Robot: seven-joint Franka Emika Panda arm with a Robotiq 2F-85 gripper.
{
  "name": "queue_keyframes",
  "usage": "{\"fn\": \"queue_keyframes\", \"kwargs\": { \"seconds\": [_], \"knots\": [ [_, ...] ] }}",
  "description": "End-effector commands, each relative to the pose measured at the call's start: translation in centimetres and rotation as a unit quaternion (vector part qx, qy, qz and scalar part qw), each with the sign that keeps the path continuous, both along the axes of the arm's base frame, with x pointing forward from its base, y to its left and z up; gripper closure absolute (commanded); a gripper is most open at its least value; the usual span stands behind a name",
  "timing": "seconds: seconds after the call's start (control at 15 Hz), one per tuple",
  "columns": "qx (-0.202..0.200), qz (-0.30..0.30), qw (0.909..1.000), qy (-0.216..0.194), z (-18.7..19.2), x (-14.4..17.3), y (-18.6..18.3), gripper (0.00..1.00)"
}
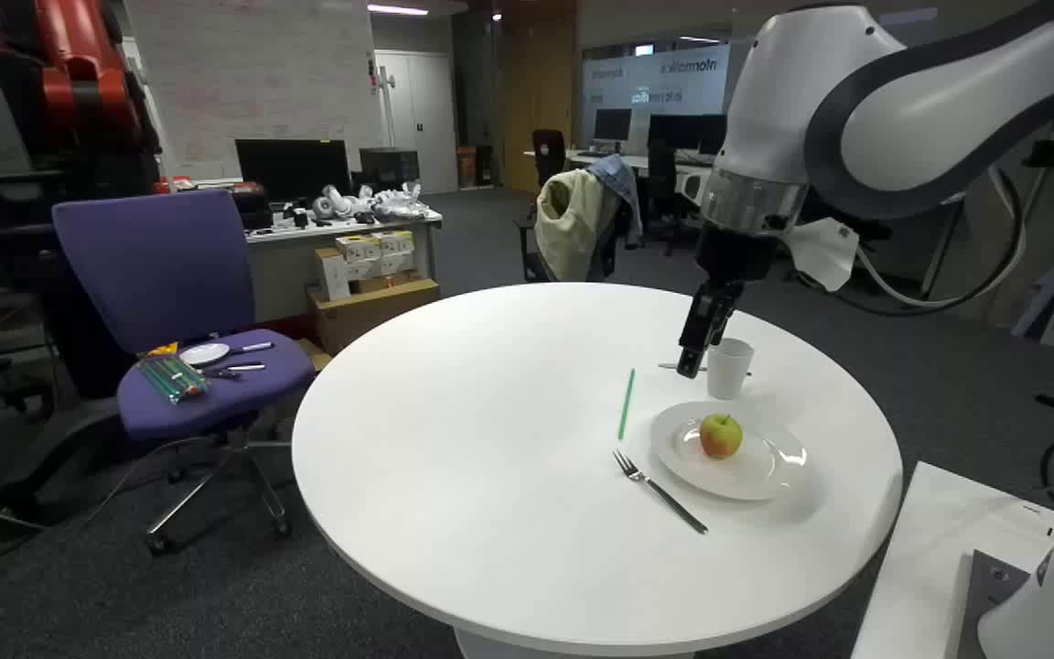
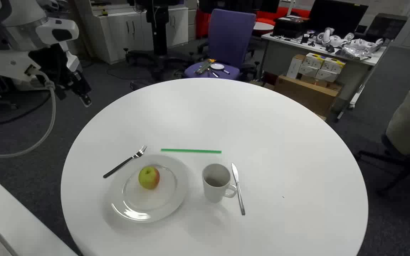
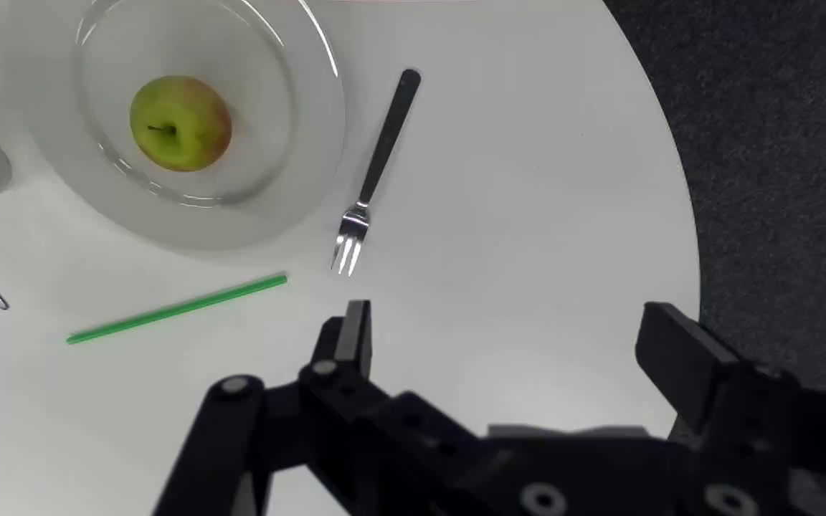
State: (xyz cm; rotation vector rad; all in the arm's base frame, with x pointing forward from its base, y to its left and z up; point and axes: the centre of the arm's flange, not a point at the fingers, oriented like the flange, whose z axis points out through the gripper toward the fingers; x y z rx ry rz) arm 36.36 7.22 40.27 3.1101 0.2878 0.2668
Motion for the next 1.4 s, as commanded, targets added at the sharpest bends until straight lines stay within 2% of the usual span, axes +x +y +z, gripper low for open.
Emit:
{"fn": "queue_keyframes", "kwargs": {
  "seconds": [0.0,1.07,1.33],
  "knots": [
    [0.0,0.0,1.0,0.0,0.0,0.0,0.0,0.0],
    [-0.003,0.0,1.0,0.002,-0.2,0.3,0.0,0.0],
    [-0.007,-0.023,0.9997,-0.001,0.3,1.2,-1.8,0.0]
  ]
}}
